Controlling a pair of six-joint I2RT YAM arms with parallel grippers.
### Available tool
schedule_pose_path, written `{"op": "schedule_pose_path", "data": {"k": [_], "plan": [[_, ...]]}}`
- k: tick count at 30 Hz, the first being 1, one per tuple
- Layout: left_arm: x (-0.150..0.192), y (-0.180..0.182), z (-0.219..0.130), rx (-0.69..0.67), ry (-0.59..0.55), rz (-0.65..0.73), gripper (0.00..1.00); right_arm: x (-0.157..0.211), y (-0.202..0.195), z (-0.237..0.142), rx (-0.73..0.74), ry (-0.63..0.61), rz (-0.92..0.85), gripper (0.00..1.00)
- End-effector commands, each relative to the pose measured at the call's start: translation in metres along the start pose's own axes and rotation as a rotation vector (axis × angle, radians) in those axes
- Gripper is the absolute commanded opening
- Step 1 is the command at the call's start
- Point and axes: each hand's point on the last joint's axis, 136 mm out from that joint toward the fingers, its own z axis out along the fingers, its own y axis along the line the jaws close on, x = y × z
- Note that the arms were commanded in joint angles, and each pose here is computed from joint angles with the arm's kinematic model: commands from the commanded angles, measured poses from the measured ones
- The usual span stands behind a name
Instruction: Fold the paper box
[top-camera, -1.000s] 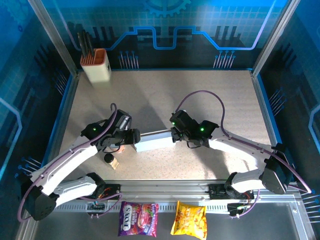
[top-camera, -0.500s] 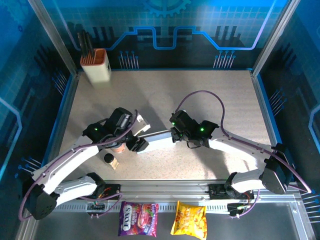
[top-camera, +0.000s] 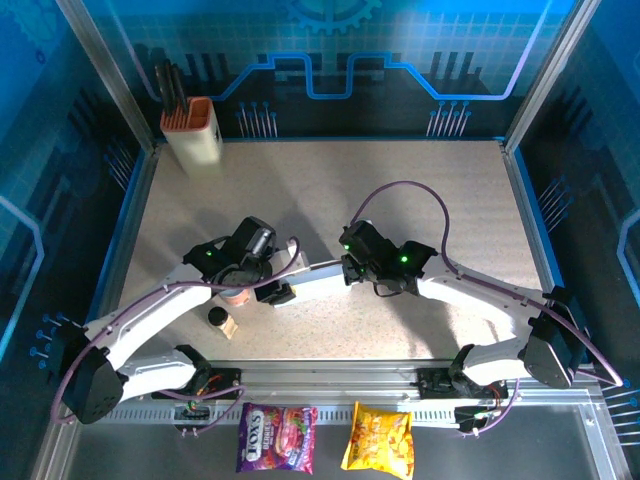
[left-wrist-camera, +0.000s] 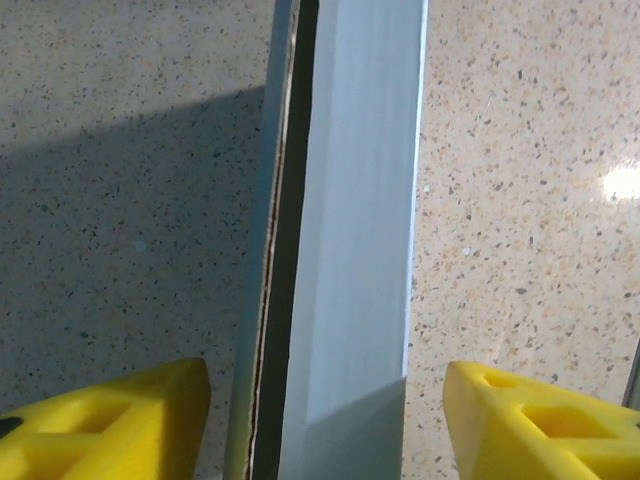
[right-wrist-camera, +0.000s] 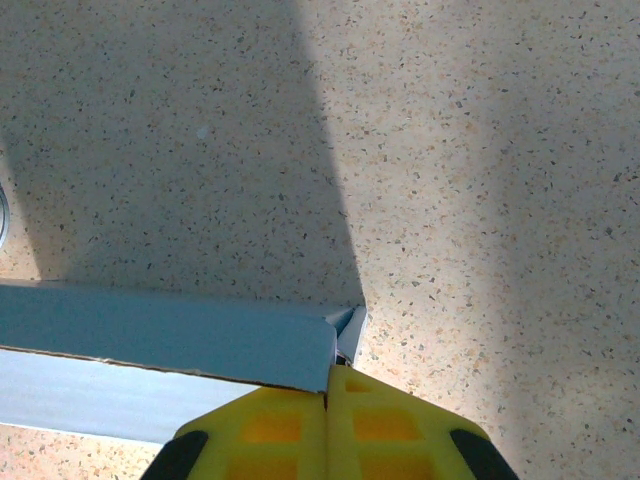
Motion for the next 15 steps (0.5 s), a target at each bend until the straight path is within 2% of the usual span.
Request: {"op": "schedule_pose_path", "data": {"k": [1, 10, 15], "plan": [[0.005, -0.003, 0.008, 0.013, 0.010, 0.051, 0.61, 0.028, -0.002, 0.006, 0.019, 0.106, -0.026, 0.03], [0.012, 0.000, 0.015, -0.005, 0.032, 0.048, 0.36, 0.031, -0.002, 0.002, 0.019, 0.101, -0.020, 0.03], [0.015, 0.002, 0.019, -0.017, 0.039, 0.050, 0.29, 0.034, -0.001, 0.000, 0.025, 0.098, -0.024, 0.03]]}}
